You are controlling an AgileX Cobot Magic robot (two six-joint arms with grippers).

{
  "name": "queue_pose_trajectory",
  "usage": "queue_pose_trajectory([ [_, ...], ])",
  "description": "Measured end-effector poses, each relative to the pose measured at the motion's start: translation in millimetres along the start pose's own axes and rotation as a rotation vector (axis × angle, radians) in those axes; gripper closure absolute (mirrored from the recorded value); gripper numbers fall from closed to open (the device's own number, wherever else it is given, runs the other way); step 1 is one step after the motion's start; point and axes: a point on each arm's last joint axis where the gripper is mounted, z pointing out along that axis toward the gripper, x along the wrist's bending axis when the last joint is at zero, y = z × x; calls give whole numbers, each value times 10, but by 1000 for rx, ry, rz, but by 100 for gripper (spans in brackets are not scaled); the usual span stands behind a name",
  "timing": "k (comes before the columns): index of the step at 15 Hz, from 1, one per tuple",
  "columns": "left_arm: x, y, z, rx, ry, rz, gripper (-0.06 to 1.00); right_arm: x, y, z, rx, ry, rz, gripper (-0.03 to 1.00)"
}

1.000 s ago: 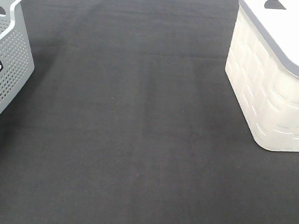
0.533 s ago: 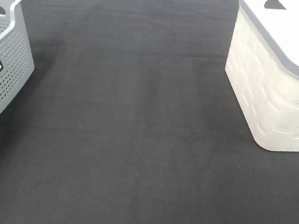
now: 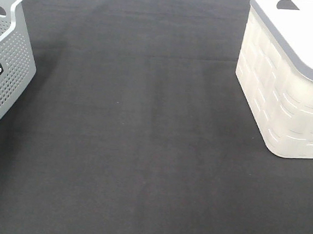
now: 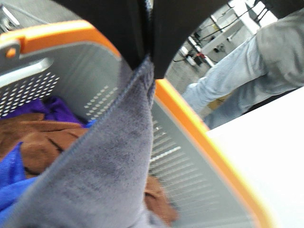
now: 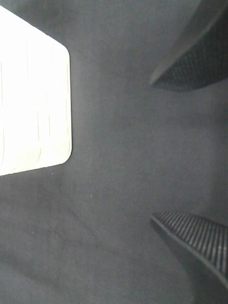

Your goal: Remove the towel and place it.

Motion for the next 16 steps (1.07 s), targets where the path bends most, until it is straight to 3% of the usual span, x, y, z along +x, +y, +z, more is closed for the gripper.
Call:
queue_pose_trajectory([
  [4,100,-116,-363,-112,178,-44,94,0,0,0,0,0,0,28],
  [6,160,-106,-446,-166,219,-112,94,0,0,0,0,0,0,28],
  [10,297,-70,-672,-301,220,-278,94,0,0,0,0,0,0,28],
  [13,342,-17,-795,-410,183,-368,94,0,0,0,0,0,0,28],
  [16,397,31,-957,-539,123,-543,94,1,0,0,0,1,0,28],
])
